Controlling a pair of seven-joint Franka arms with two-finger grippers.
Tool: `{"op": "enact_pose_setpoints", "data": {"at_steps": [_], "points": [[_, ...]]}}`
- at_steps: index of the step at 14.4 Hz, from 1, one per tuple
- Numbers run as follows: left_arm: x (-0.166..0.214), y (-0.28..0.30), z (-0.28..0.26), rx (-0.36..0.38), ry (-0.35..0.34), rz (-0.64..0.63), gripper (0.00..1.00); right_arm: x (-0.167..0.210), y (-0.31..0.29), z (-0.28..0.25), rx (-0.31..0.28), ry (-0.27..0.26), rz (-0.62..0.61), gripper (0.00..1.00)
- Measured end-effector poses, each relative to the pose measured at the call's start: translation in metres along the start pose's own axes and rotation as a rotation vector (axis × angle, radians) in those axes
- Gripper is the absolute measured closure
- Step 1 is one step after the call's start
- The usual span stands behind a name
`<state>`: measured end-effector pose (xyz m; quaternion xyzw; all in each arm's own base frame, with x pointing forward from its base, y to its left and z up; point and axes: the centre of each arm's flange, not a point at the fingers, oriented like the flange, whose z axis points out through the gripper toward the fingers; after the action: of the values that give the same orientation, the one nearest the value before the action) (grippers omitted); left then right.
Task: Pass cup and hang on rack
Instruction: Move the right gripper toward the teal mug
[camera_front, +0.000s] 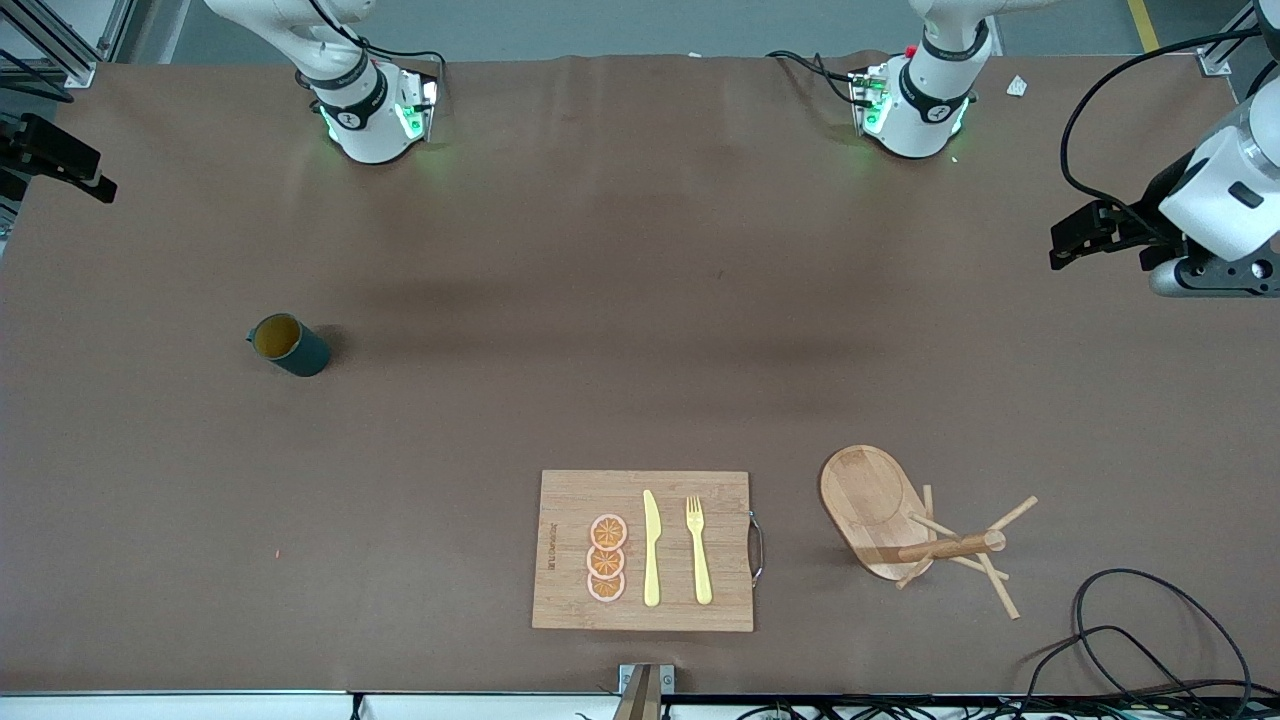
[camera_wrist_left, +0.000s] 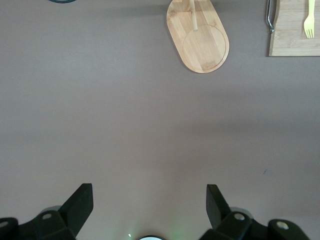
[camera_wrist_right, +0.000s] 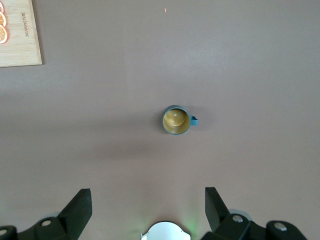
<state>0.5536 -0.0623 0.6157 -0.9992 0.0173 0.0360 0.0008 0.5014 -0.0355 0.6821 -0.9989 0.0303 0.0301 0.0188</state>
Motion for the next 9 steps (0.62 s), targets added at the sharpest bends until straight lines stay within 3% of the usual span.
{"op": "enact_pose_setpoints", "data": {"at_steps": [5,7,9], "points": [[0.011,0.008,0.007,-0.006,0.018,0.017,0.0,0.017,0.003,0.019,-0.001,-0.029,0.006,0.0],[0.013,0.014,0.008,-0.008,0.022,0.027,0.0,0.033,0.006,0.04,-0.002,-0.063,0.013,0.0],[0.013,0.019,0.008,-0.008,0.023,0.035,0.0,0.056,0.018,0.064,-0.003,-0.06,0.036,0.0]]}}
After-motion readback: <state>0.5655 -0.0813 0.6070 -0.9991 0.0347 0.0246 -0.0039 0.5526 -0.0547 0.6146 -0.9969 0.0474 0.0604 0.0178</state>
